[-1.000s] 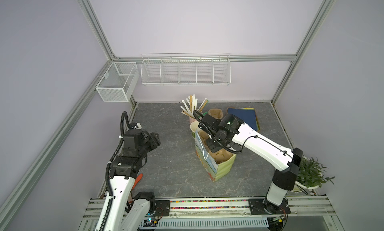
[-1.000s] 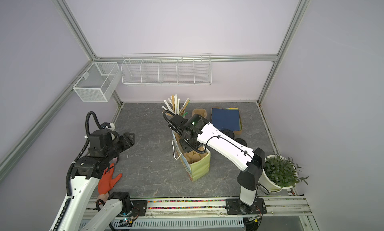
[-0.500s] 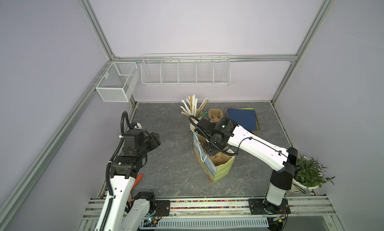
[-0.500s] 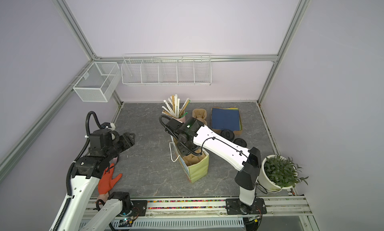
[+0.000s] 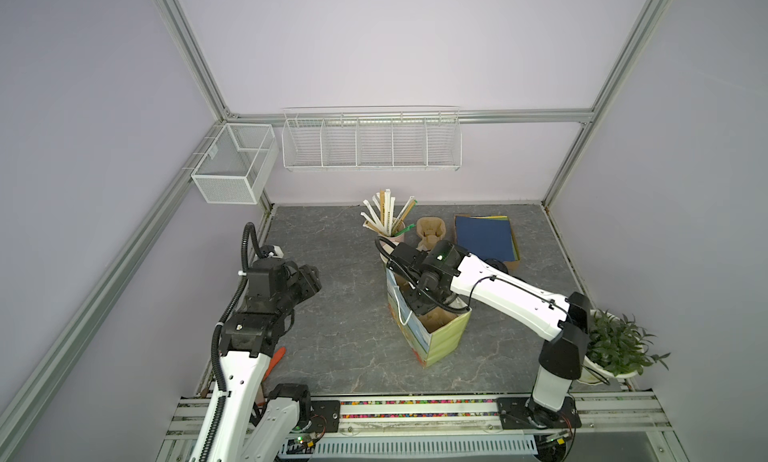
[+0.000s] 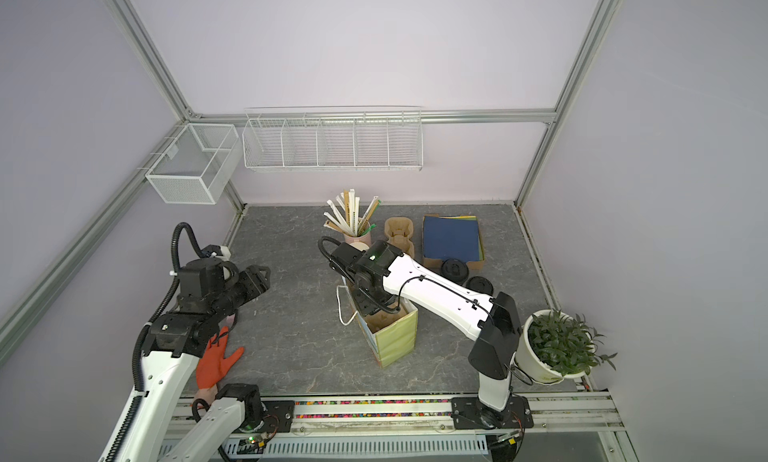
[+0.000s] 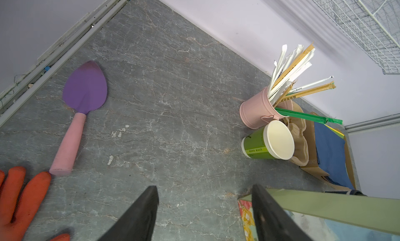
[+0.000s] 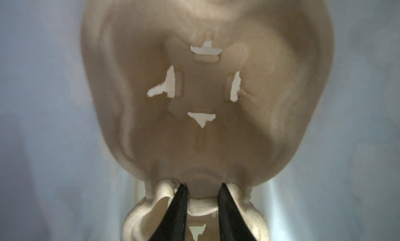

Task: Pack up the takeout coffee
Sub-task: 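Push the cup carrier down to the bag bottom with the right gripper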

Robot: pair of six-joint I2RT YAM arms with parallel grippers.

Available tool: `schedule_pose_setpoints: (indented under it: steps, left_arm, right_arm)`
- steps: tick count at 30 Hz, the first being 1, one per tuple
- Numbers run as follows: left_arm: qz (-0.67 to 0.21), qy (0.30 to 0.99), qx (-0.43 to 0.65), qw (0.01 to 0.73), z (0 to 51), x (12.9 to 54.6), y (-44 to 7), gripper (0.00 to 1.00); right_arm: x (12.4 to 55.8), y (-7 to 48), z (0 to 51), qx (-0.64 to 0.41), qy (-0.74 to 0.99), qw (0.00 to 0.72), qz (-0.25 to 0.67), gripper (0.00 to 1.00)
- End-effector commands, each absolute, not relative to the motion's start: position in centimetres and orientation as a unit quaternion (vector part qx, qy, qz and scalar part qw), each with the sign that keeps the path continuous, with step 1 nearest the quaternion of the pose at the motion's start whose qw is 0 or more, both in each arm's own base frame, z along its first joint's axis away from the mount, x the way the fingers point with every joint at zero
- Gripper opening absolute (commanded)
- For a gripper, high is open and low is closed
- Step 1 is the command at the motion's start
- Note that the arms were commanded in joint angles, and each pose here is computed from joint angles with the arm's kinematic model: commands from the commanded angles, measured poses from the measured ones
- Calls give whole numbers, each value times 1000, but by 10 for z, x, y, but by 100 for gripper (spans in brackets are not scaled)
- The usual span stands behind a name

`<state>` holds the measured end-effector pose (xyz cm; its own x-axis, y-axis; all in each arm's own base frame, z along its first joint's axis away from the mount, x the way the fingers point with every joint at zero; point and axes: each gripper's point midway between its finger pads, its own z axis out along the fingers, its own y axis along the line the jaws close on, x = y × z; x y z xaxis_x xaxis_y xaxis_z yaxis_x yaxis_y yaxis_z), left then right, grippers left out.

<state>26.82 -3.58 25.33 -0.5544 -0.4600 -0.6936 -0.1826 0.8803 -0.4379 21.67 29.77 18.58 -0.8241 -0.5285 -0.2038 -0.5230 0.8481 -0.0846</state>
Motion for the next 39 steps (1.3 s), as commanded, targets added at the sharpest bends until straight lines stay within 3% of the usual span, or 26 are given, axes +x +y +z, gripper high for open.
schedule_pose_setpoints:
  steps: [1, 39]
  left_arm:
    - [-151, 871, -182, 432, 253, 265, -33, 69]
    - [-150, 873, -182, 426, 250, 267, -33, 69]
  right_arm:
    - [221, 298, 181, -262, 958, 116, -17, 27]
    - [206, 297, 126, -247, 966, 76, 6, 29]
